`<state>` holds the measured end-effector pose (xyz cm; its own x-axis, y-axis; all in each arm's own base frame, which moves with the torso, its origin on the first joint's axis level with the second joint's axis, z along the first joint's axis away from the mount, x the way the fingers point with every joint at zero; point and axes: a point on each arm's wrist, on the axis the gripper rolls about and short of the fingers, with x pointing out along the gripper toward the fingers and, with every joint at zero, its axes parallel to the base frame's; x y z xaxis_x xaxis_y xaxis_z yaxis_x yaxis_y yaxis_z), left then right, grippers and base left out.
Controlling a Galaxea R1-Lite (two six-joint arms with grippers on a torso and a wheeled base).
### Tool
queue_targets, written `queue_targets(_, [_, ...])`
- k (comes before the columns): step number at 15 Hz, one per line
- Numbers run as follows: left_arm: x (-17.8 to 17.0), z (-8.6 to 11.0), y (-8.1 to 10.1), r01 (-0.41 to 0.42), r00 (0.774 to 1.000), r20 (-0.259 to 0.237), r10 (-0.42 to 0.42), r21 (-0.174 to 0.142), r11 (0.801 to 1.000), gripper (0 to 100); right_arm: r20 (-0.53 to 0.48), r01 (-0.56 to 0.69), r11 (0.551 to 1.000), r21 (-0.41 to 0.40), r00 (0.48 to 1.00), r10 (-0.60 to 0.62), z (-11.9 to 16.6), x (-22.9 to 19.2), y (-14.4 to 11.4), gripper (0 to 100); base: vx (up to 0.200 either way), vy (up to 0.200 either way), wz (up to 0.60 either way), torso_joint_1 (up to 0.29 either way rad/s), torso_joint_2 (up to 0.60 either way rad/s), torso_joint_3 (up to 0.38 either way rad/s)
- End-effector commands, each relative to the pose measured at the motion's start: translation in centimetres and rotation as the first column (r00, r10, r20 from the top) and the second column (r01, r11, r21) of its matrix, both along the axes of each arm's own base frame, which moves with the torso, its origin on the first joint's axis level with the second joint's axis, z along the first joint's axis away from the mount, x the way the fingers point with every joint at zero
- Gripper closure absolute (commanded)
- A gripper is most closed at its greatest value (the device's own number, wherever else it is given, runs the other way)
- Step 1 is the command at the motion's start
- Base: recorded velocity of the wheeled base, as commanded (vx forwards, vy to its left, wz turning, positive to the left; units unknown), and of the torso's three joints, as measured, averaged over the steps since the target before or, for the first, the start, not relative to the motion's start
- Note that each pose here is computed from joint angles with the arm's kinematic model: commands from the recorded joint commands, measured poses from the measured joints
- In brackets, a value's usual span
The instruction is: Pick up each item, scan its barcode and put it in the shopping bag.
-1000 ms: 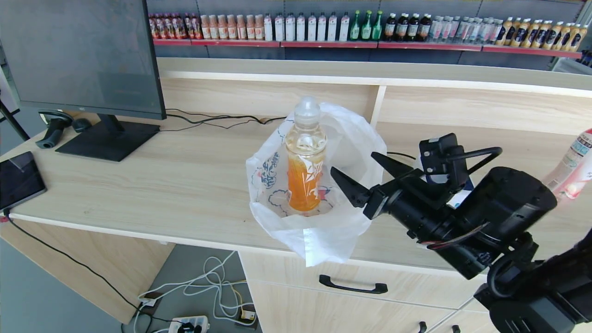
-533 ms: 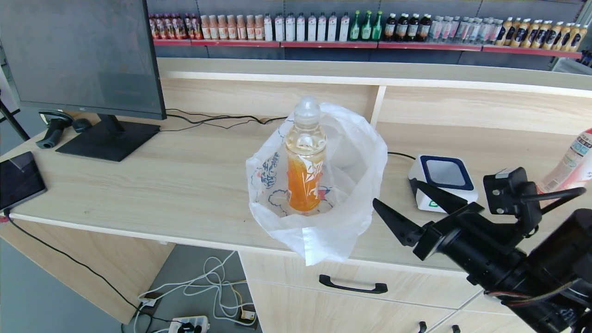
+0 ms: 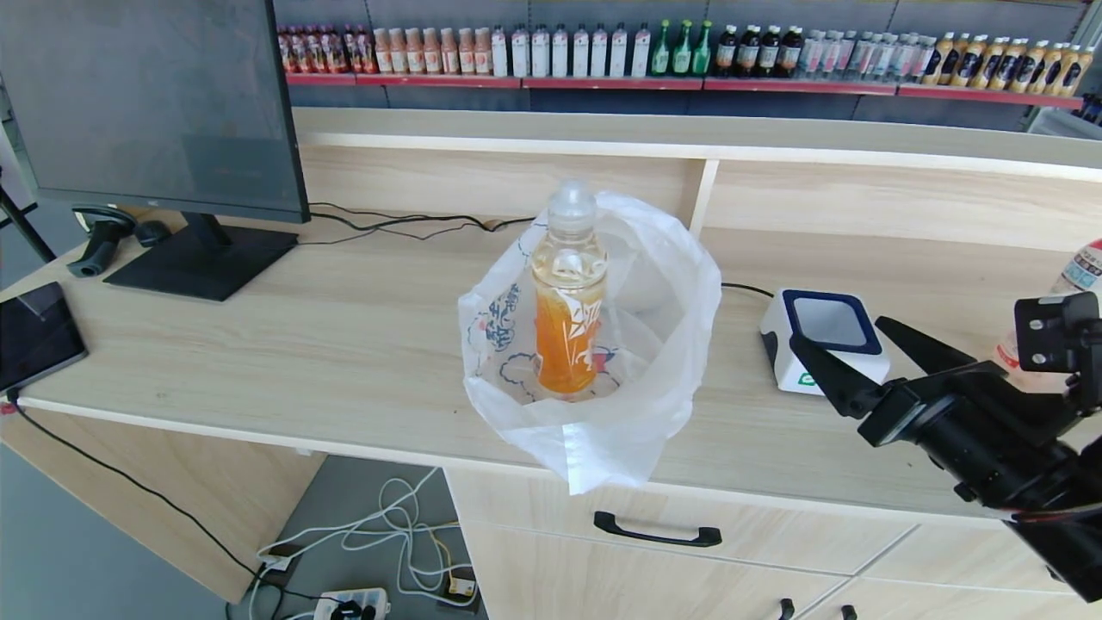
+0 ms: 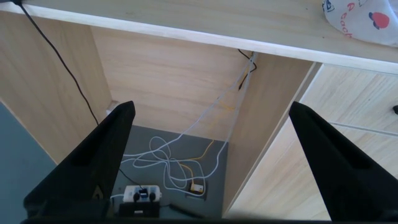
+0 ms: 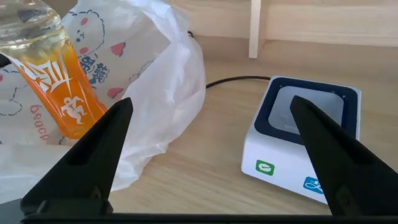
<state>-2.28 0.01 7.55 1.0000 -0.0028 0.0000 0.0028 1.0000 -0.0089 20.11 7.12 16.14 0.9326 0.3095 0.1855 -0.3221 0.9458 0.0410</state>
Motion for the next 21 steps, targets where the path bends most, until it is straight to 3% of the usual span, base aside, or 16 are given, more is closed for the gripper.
queue_targets(1, [0.0, 0.0, 0.0, 0.000, 1.000, 0.000, 0.000, 0.000, 1.000, 0, -0.011, 0.011, 1.000, -0.004, 1.000, -0.011, -0.3, -0.2, -0.3, 0, 0.000, 0.000, 0.00, 0.000, 0.00, 0.000])
queue_targets(3, [0.0, 0.0, 0.0, 0.000, 1.000, 0.000, 0.000, 0.000, 1.000, 0, -0.013, 0.008, 1.000, -0.004, 1.000, -0.008, -0.3, -0.2, -0.3, 0, 0.000, 0.000, 0.00, 0.000, 0.00, 0.000])
queue_targets(8, [0.0, 0.0, 0.0, 0.000, 1.000, 0.000, 0.000, 0.000, 1.000, 0, -0.007, -0.046, 0.999, -0.010, 0.999, 0.046, -0.2, 0.2, 1.1, 0, 0.000, 0.000, -0.60, 0.002, 0.00, 0.006])
queue_targets(13, [0.0, 0.0, 0.0, 0.000, 1.000, 0.000, 0.000, 0.001, 1.000, 0, 0.005, -0.053, 0.998, -0.018, 0.999, 0.053, -0.1, 0.6, 1.5, 0, 0.000, 0.000, 0.00, 0.000, 0.00, 0.000])
queue_targets(15, [0.0, 0.0, 0.0, 0.000, 1.000, 0.000, 0.000, -0.002, 1.000, 0, -0.035, 0.008, 0.998, -0.068, 0.999, -0.010, -1.2, 0.5, 0.9, 0, 0.000, 0.000, 0.00, 0.000, 0.00, 0.000])
queue_targets(21, [0.0, 0.0, 0.0, 0.000, 1.000, 0.000, 0.000, -0.002, 1.000, 0, -0.074, 0.011, 0.999, -0.051, 0.997, -0.015, -1.9, 1.2, 1.0, 0, 0.000, -0.200, 0.00, 0.006, 0.00, 0.001])
